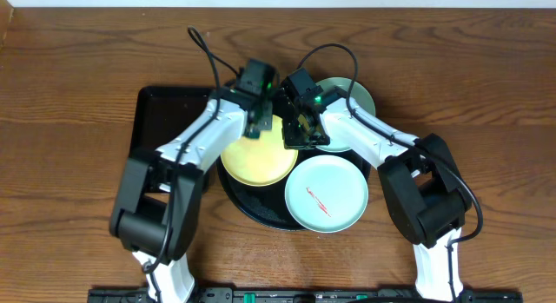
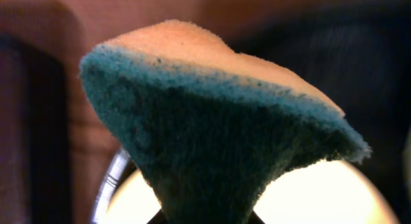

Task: Clean dirty plates on tray and stack at the side
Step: 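Lift the sponge away to the left, back over the black tray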

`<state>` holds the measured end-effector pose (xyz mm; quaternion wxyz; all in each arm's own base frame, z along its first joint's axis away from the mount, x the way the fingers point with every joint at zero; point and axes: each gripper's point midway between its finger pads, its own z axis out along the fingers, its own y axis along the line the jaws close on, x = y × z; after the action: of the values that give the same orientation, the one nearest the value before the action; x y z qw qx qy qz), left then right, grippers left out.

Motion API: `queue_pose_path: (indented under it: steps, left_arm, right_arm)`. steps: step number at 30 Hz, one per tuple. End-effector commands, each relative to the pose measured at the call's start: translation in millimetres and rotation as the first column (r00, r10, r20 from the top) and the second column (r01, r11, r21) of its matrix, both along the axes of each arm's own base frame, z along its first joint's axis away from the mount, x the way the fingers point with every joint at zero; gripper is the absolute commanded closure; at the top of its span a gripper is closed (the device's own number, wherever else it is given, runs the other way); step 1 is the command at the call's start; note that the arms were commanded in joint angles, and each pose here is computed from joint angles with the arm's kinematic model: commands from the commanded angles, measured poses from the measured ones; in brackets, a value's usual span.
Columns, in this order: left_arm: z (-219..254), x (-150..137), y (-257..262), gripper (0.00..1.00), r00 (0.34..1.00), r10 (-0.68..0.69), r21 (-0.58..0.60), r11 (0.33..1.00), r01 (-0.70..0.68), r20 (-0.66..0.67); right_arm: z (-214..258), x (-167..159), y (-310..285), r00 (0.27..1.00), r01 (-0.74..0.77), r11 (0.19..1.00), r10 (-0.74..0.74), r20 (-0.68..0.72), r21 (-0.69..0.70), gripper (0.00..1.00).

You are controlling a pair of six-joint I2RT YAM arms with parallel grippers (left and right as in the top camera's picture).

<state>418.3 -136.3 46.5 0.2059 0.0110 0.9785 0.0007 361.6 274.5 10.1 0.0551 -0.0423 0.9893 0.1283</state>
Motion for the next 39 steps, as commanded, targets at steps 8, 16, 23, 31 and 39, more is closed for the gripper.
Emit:
queue_pose_path:
  steps: [8,16,23,31,39]
  left_arm:
    - [112,14,87,0.92,0.959,0.221,-0.068,0.975,-0.212,0.177]
    - [134,-4,113,0.92,0.946,0.272,-0.069,0.962,-0.263,0.178]
    - [128,-13,132,0.92,0.941,0.31,-0.051,0.951,-0.306,0.138]
    - [123,-24,183,0.92,0.872,0.48,-0.068,0.877,-0.476,0.098]
    - [123,-27,208,0.92,0.84,0.534,-0.068,0.846,-0.53,0.097]
  right_arm:
    - [-3,10,4,0.998,-0.008,1.0,0.009,0.062,-0.022,0.97]
    - [-31,10,11,0.999,-0.02,1.0,0.021,0.041,-0.024,0.82]
    - [-35,3,22,0.999,-0.044,0.998,0.045,-0.007,0.047,0.99]
    - [14,13,27,0.99,-0.111,0.989,0.102,0.1,0.093,0.99]
    - [92,44,8,0.922,-0.087,0.995,0.098,0.375,-0.044,0.99]
